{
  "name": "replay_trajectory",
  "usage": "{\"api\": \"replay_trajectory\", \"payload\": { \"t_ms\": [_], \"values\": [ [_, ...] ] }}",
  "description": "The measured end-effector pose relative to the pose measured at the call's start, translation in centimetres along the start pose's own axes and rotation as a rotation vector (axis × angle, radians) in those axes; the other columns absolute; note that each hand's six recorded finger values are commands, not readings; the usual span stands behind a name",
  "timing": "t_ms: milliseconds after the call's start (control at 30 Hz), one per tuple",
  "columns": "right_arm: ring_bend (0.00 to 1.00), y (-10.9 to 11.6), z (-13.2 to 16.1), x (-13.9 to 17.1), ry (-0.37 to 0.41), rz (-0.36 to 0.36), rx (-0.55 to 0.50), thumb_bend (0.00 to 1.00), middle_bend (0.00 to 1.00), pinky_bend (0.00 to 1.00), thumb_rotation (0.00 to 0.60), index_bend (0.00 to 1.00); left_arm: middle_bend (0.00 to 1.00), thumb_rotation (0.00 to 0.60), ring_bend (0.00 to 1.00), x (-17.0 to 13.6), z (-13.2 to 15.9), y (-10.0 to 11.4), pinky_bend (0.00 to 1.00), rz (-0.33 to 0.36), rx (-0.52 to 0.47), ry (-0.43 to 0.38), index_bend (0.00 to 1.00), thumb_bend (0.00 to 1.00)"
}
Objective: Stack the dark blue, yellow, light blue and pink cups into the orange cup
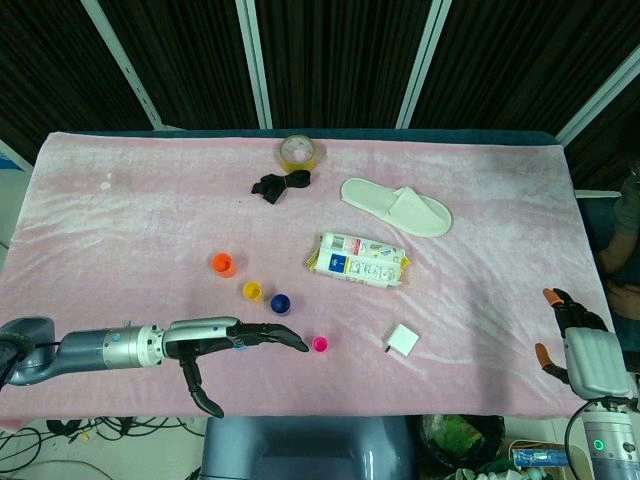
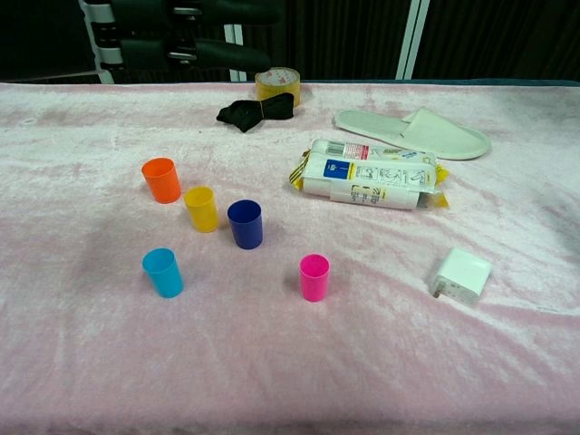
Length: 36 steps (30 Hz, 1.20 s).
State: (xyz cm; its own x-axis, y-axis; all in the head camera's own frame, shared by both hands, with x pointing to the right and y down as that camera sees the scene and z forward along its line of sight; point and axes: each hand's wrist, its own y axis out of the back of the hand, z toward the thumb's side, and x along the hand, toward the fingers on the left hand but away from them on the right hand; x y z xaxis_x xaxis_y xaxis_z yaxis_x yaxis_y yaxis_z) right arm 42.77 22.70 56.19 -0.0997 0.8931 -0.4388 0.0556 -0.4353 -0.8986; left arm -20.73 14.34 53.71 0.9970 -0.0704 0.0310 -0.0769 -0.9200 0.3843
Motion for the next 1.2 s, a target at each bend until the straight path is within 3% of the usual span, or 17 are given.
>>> {"api": "replay_trajectory", "payload": {
  "t_ms": [433, 633, 1033, 1200],
  "values": [
    [0.17, 0.1, -0.1, 0.0, -0.001, -0.003, 0.004, 0.29, 0.10, 0.24, 0.600, 0.13, 0.08, 0.600, 0.00, 0.1, -0.5, 0.6, 0.02, 0.005, 0.017, 0.011, 0.05, 0.15],
    [0.17, 0.4, -0.2, 0.2, 0.002, -0.010, -0.001, 0.29, 0.10, 0.24, 0.600, 0.13, 0.09, 0.600, 0.00, -0.2, -0.7, 0.6, 0.02, 0.016, 0.075, 0.021, 0.05, 0.15],
    [0.17, 0.2, -0.3, 0.1, 0.000, 0.000, -0.007, 0.29, 0.10, 0.24, 0.600, 0.13, 0.09, 0.600, 0.00, -1.4, -1.4, 1.5, 0.02, 0.113, 0.334, 0.132, 0.06, 0.15],
    [0.17, 0.1, -0.2, 0.2, 0.001, 0.005, -0.009, 0.29, 0.10, 0.24, 0.600, 0.13, 0.08, 0.600, 0.00, -1.4, -2.3, 2.6, 0.02, 0.201, 0.604, 0.202, 0.06, 0.15]
  ]
}}
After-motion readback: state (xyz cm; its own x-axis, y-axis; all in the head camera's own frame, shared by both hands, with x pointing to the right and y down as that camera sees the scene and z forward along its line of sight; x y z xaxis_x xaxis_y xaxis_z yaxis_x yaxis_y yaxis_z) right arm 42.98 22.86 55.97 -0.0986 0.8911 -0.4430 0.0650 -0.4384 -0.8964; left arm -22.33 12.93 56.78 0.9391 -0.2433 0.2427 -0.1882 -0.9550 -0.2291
